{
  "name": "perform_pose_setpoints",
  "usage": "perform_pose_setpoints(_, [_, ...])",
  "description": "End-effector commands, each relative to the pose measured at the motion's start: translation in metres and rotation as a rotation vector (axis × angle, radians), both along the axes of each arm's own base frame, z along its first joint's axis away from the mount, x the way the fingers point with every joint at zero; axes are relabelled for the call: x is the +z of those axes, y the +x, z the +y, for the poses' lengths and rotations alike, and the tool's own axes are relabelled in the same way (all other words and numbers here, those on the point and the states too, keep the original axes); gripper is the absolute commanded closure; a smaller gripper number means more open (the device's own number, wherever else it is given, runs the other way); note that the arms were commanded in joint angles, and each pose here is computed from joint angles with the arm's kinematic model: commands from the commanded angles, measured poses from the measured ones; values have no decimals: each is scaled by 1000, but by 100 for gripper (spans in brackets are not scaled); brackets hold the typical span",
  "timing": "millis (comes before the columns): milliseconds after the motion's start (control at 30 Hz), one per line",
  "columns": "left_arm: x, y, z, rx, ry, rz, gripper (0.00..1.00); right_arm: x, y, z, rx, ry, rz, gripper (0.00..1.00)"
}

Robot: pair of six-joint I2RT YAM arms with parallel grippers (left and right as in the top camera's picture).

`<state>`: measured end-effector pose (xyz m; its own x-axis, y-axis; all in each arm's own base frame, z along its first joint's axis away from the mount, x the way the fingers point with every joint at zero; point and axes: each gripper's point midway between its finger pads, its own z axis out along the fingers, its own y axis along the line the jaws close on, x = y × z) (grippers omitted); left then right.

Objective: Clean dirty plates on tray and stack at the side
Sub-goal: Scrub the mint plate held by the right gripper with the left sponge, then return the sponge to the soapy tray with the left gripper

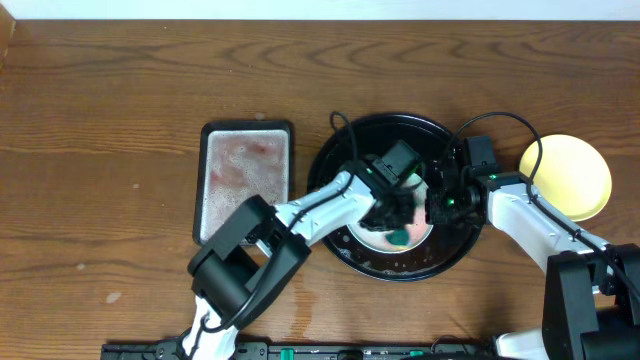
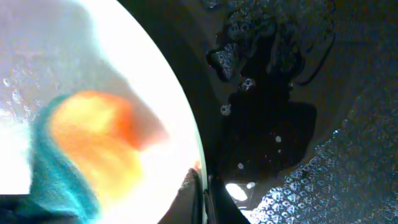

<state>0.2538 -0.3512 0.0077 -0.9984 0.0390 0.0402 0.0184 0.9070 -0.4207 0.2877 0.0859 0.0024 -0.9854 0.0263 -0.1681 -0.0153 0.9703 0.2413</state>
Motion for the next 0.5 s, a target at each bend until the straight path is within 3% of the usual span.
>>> perform_pose_setpoints(0, [-33,12,80,113,317,-42,93,-10,-4,-8,17,-63,19,99])
perform_pose_setpoints(200, [9,54,126,110,509,-320,92,-10,-4,-8,17,-63,18,99])
perform_pose_setpoints(467, [86,64,123,162,393,-474,93,-11,-5,-8,17,-64,21,99])
